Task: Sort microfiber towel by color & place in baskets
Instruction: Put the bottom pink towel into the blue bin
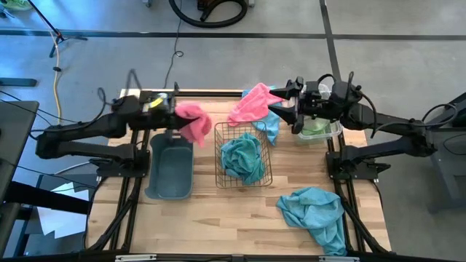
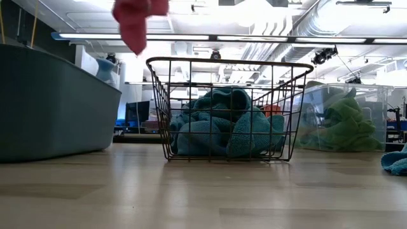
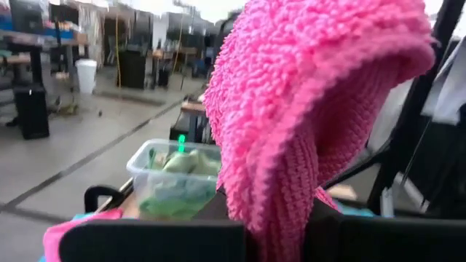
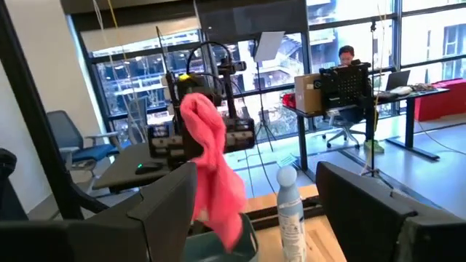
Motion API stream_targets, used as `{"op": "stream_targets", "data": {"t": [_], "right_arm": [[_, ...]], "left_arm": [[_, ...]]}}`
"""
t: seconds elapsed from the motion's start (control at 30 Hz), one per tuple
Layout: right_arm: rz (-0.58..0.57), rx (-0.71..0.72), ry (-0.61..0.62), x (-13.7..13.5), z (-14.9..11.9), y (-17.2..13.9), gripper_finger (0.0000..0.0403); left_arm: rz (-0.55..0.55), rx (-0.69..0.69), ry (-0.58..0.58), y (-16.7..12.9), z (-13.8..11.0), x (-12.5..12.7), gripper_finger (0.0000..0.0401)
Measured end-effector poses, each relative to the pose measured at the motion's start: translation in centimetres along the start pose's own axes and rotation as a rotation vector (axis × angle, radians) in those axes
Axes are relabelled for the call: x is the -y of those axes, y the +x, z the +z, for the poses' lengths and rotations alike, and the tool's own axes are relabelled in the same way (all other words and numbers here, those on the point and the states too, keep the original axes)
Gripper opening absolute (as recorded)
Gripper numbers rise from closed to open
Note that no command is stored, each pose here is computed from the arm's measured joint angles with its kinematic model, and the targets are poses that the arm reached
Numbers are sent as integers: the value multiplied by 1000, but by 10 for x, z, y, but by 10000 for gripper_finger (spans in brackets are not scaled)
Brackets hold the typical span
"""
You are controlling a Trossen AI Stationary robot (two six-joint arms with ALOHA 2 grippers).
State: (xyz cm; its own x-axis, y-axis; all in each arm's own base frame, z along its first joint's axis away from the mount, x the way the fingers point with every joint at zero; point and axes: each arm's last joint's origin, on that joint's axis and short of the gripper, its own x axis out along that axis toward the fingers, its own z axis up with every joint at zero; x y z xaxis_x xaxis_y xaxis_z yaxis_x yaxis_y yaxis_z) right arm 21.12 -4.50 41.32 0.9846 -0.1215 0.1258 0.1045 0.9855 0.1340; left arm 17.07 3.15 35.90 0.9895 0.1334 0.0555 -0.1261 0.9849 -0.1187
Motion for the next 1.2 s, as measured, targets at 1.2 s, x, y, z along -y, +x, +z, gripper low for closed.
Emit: {"op": "stream_targets", "data": {"t": [1.2], "right_arm": [[-87, -99, 19, 4, -10, 0, 277]], "left_arm": [[-148, -921, -125, -26, -94, 22, 0]]}}
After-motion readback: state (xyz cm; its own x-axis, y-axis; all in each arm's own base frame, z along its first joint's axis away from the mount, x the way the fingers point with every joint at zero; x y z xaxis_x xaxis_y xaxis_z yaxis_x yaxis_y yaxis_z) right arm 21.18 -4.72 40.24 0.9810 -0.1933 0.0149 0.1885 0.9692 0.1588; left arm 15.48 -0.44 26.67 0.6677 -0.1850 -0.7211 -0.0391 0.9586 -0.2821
